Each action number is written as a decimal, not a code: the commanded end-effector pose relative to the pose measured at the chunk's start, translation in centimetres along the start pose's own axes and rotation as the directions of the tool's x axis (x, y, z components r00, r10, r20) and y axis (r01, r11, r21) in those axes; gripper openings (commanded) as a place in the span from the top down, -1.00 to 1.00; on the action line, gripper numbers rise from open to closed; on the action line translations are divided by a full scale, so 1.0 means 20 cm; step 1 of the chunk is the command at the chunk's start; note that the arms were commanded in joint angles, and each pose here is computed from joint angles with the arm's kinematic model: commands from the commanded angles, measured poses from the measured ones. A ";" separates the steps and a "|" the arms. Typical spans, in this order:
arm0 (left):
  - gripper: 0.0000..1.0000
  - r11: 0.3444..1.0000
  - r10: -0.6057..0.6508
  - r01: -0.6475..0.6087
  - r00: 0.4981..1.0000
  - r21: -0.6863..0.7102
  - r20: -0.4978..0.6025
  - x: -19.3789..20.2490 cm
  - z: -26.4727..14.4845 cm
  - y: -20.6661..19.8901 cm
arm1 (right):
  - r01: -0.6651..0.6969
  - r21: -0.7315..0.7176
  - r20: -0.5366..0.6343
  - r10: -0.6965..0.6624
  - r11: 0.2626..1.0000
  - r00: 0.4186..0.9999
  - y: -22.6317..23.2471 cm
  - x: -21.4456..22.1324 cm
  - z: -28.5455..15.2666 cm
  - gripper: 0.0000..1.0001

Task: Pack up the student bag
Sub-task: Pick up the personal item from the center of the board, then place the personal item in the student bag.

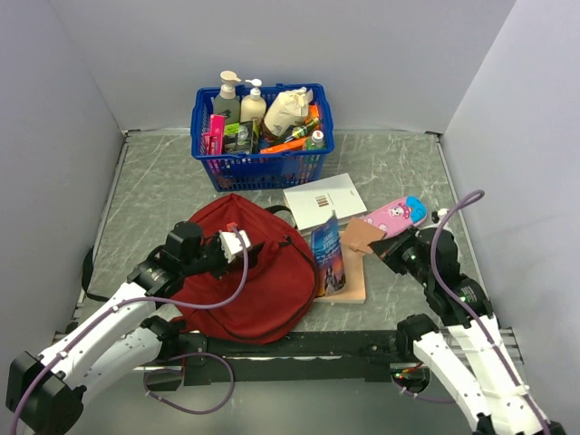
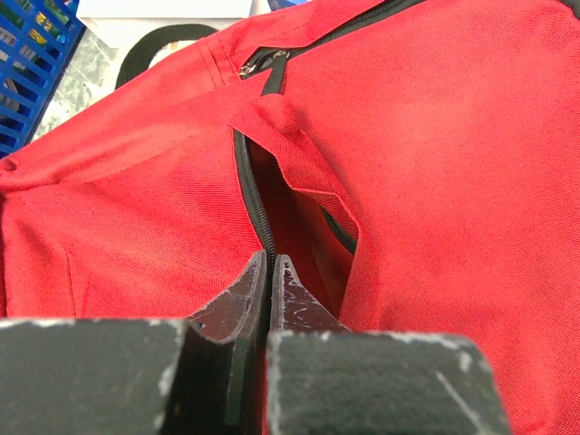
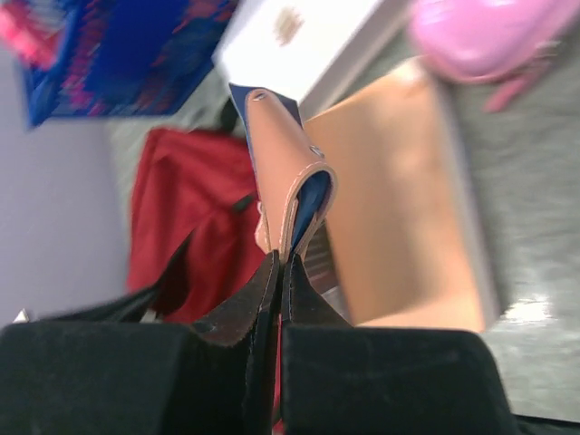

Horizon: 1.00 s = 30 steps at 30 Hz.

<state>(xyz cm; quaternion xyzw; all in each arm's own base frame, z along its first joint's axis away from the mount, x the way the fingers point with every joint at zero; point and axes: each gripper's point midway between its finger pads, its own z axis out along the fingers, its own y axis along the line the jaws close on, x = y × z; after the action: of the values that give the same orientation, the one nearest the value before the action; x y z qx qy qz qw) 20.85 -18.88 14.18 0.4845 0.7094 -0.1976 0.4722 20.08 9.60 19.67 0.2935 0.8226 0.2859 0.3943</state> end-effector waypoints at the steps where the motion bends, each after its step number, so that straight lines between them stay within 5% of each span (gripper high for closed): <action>1: 0.95 1.000 0.024 -0.024 0.993 0.001 0.120 -0.17 0.00 0.02 | 0.040 -0.193 -0.023 -0.045 0.980 0.999 0.31 -0.02 -0.08 1.00; 11: 0.95 1.000 0.025 -0.025 0.993 0.003 0.115 -0.16 -0.01 0.02 | 0.150 -0.319 0.041 -0.144 0.936 0.989 0.62 -0.12 -0.22 1.00; 15: 0.95 1.000 0.021 -0.020 0.992 -0.007 0.124 -0.17 -0.01 0.03 | 0.125 -0.413 -0.075 -0.170 0.902 0.983 0.72 0.03 -0.16 1.00; 21: 0.95 1.000 0.022 -0.020 0.993 -0.018 0.115 -0.16 -0.02 0.04 | 0.087 -0.469 -0.341 -0.271 0.879 0.900 0.77 0.43 0.00 1.00; 30: 0.95 0.999 0.027 -0.025 0.993 -0.025 0.112 -0.15 -0.02 0.04 | 0.004 -0.518 -0.524 -0.321 0.855 0.789 0.78 0.76 0.12 1.00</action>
<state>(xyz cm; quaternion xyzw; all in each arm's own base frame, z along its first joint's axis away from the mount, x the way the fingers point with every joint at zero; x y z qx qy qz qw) 21.12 -18.83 14.63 0.4808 0.7056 -0.1988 0.4811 18.46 28.81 20.03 0.0304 0.8672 0.4509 0.2091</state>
